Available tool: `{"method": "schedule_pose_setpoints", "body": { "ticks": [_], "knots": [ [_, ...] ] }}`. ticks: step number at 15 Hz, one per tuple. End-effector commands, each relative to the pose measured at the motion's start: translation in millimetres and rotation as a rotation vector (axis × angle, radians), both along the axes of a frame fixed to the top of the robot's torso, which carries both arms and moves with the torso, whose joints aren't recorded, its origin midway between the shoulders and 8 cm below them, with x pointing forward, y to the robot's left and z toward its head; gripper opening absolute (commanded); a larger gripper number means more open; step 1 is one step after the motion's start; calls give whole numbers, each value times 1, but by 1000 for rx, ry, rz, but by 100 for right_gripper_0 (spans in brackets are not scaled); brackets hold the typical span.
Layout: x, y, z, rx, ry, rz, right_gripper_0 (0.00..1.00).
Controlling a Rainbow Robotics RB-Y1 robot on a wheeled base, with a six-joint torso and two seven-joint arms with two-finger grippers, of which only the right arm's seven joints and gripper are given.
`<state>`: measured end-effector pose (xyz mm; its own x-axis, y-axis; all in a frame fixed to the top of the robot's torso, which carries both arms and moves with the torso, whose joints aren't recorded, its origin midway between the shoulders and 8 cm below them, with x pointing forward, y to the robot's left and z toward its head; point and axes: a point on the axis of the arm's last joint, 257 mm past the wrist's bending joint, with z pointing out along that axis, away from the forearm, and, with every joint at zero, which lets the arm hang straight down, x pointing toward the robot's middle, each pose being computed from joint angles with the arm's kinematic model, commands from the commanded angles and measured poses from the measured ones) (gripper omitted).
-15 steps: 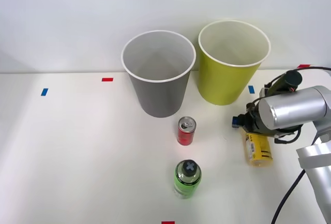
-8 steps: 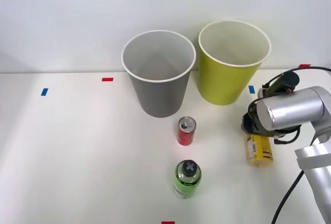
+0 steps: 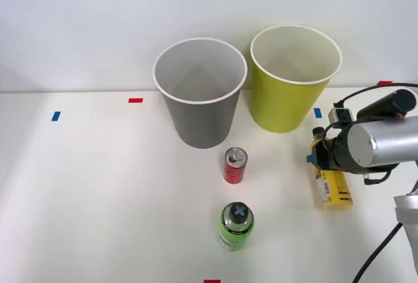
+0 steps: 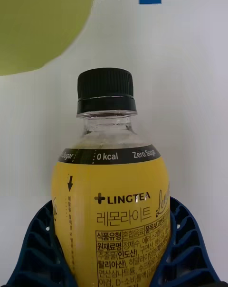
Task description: Put cans in the gray bin, plastic bottles in the light green bin
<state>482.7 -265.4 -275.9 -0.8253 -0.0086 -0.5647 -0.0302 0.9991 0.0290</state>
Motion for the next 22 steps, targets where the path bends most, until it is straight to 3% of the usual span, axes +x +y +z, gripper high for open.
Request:
{"method": "schedule_pose_setpoints", "body": {
  "ticks": [1,6,11,16,19,22],
  "knots": [
    [-21,1,18,-5,-73,121,0],
    [-56,21,63,43,-263,351,0],
    [-54,54,130,191,-585,447,0],
    [-67,80,223,387,-847,474,0],
    [-62,88,289,464,-1042,450,0],
    [-39,89,340,507,-1134,370,0]
  ]
}}
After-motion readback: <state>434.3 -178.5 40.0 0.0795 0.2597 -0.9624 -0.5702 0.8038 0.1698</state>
